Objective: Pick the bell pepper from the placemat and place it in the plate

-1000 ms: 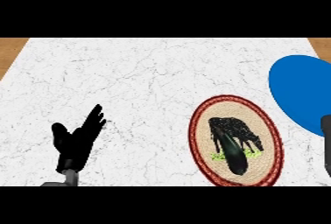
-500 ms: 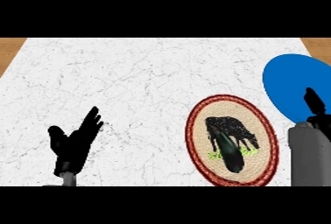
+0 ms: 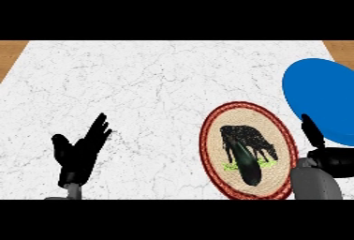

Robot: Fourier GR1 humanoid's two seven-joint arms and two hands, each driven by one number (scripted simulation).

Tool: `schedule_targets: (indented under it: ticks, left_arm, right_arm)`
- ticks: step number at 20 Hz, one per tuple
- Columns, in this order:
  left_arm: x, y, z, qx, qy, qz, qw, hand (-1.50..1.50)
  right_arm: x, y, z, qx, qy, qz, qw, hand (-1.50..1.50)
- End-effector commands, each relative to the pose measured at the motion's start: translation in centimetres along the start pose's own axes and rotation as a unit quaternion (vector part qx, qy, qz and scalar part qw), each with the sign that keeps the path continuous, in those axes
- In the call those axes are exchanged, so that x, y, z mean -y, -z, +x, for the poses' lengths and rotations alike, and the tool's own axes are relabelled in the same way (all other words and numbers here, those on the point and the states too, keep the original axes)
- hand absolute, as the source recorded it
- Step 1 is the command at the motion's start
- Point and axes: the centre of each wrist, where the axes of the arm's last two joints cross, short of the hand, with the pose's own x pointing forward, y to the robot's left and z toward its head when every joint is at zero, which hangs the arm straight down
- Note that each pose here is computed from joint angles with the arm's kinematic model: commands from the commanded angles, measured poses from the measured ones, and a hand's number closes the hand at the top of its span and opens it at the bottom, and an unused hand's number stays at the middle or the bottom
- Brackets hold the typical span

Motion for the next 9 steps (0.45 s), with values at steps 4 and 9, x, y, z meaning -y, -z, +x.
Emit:
schedule_targets:
  ticks: [4, 9]
  left_arm:
    - [0.2, -0.6, -2.1, -0.034, 0.003, -0.008, 0.9994, 0.0]
    - [1.2, 0.0, -0.1, -0.031, 0.002, -0.001, 0.9995, 0.0]
  right_arm:
    - [1.4, -2.3, -0.8, -0.016, -0.003, 0.015, 1.0, -1.5]
    - [1.5, -3.4, -1.0, -0.022, -0.004, 0.019, 1.0, -1.5]
